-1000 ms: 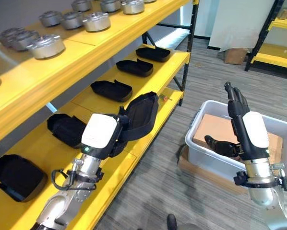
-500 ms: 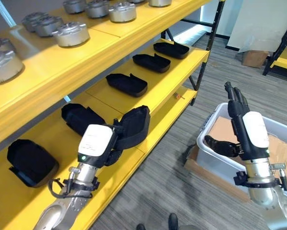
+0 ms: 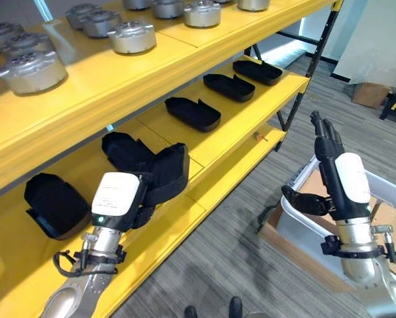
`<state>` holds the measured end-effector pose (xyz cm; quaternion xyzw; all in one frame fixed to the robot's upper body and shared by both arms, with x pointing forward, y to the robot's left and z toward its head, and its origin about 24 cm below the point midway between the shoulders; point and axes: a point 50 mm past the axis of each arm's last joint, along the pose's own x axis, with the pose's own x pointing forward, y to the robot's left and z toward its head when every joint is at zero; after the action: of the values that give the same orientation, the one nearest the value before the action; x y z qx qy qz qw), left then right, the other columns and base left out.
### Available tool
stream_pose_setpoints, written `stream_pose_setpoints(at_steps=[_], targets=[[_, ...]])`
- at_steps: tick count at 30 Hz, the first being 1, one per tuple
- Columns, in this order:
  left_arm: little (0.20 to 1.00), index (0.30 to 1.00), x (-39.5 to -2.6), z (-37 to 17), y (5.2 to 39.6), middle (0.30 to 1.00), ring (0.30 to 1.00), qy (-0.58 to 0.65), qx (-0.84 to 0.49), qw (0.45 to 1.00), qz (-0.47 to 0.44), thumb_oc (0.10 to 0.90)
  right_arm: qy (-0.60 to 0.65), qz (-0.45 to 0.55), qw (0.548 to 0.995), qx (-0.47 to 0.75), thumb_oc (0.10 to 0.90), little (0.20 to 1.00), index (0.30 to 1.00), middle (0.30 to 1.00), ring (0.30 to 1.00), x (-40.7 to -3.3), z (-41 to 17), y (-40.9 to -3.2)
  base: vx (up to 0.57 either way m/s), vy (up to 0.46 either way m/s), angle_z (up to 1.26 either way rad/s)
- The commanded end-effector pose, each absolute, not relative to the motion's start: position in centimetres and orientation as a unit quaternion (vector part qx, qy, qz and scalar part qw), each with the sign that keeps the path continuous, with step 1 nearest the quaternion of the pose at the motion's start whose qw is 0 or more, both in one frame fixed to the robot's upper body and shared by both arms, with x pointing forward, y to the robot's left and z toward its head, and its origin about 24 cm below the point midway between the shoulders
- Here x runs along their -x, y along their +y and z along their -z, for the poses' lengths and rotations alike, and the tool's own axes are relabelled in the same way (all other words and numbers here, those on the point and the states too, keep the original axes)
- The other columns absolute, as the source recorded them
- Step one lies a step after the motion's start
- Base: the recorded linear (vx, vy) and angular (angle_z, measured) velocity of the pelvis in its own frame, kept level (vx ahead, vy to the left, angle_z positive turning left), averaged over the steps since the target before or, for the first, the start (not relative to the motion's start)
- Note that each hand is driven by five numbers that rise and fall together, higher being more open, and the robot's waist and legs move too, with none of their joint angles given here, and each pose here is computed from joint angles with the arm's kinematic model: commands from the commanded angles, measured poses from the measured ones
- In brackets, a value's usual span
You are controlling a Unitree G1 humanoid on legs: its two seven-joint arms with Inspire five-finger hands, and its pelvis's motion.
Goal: Move parts from the plastic box to the shelf.
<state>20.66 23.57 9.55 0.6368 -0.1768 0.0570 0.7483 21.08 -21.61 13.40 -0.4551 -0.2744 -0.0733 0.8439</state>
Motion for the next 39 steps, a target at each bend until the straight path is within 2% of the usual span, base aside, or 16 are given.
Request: stream_pose_setpoints(at_steps=[1,16,20,23,30,39], targets=[[0.3,0.3,-21.7,-15.3,25.3,0.3,0.3,-0.28,-0.63,0.698,-0.193,0.4,-0.393,0.1,0.805,0.434,0.9,1.0,1.0,1.0,1.0,-22.0,-17.7,-20.3,-0.02,-0.034,0.17],[0.3,0.3,-20.9,-16.5,27.1,0.3,0.3,-0.276,-0.653,0.659,-0.251,0.4,-0.434,0.075,0.797,0.414,0.9,1.0,1.0,1.0,1.0,-22.5,-19.1,-18.8,-0.04,-0.062,0.21],[0.3,0.3,-21.6,-18.1,26.1,0.3,0.3,-0.321,-0.642,0.649,-0.253,0.4,-0.457,0.083,0.775,0.43,0.9,1.0,1.0,1.0,1.0,-22.5,-20.3,-19.1,-0.24,-0.033,0.86],[0.3,0.3,-21.5,-18.3,26.0,0.3,0.3,-0.33,-0.634,0.651,-0.256,0.4,-0.453,0.088,0.777,0.428,0.9,1.0,1.0,1.0,1.0,-22.5,-20.2,-19.3,-0.02,0.04,0.89],[0.3,0.3,-21.3,-18.6,26.1,0.3,0.3,-0.345,-0.597,0.669,-0.278,0.4,-0.445,0.1,0.785,0.419,0.9,1.0,1.0,1.0,1.0,-22.4,-19.9,-20.1,-0.03,0.22,0.44],[0.3,0.3,-21.4,-19.6,26.0,0.3,0.3,-0.367,-0.593,0.658,-0.283,0.4,-0.437,0.11,0.791,0.414,0.9,1.0,1.0,1.0,1.0,-22.8,-19.7,-19.8,0.05,0.307,0.36]])
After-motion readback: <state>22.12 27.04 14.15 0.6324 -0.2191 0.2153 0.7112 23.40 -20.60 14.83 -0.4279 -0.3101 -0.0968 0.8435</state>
